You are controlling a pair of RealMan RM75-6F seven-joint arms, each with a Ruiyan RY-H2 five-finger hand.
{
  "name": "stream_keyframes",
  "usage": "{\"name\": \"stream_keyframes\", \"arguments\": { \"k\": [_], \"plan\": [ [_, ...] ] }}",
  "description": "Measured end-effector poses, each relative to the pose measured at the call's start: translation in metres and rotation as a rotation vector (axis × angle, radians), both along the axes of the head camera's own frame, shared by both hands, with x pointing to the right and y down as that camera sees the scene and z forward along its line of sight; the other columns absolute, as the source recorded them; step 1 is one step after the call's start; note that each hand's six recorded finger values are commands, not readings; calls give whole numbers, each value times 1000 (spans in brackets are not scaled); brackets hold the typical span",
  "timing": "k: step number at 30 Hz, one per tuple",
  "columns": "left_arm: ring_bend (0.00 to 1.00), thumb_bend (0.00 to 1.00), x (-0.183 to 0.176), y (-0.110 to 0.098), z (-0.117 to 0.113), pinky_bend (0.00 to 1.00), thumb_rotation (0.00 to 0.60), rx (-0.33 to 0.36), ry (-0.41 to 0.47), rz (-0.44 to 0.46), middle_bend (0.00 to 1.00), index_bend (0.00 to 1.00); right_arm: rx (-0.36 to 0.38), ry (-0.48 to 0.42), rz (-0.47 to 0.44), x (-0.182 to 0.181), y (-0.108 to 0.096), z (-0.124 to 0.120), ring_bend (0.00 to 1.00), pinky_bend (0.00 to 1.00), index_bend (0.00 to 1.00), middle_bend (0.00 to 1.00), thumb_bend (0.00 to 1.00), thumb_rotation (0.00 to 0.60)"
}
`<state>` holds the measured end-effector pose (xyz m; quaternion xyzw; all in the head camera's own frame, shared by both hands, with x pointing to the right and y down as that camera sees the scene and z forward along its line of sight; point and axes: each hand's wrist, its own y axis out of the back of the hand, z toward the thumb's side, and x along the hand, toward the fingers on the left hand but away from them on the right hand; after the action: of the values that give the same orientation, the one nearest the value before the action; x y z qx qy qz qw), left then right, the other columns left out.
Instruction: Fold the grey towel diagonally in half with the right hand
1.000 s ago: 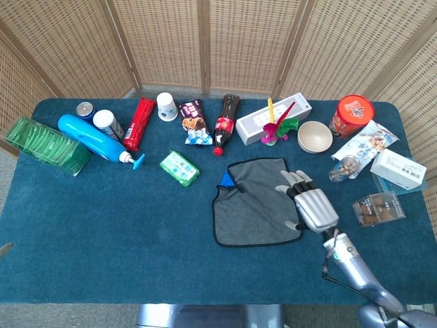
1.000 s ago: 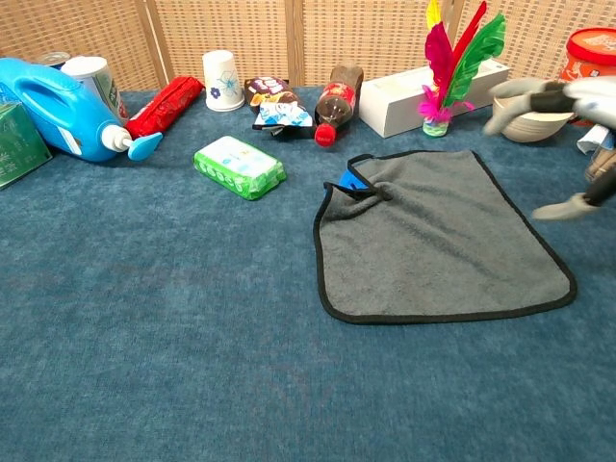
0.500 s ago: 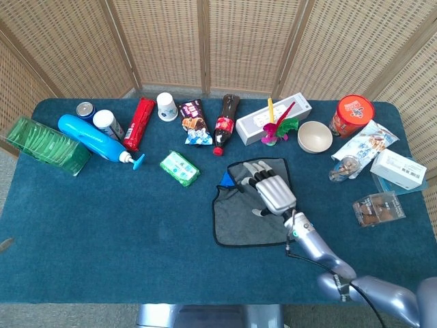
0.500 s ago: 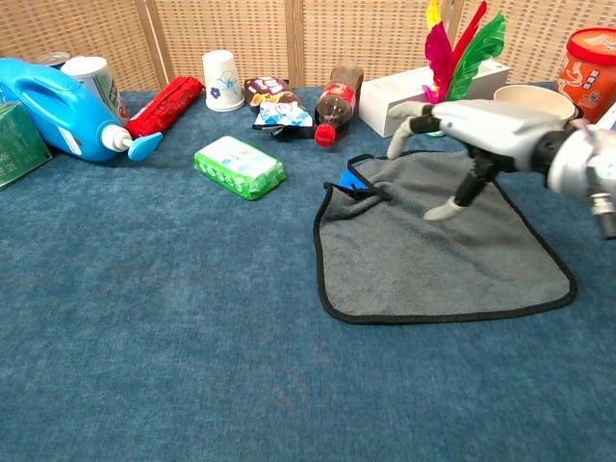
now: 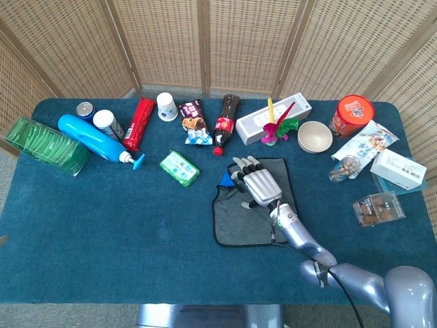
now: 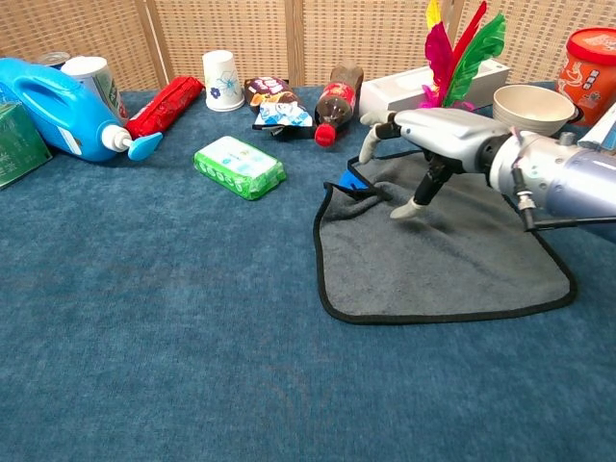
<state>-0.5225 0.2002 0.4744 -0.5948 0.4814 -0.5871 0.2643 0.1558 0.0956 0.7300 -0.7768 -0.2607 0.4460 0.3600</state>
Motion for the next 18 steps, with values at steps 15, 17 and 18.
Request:
{"name": "stream_keyframes", "arguments": {
  "k": [15,17,18],
  "plan": [
    [0,191,-5,-3,4,0,600,-15,1,-16,0,0,-15,34,1,-16,-14,22,0,98,358,11,191,600],
    [0,191,-5,-3,4,0,600,-17,2,-16,0,0,-14,39,-2,-18,-16,24,0,101,381,16,212,600],
    [0,191,-5,-3,4,0,600,-18,1,-17,0,0,-14,39,-4,-20,-16,25,0,104,400,21,221,600]
  ]
}}
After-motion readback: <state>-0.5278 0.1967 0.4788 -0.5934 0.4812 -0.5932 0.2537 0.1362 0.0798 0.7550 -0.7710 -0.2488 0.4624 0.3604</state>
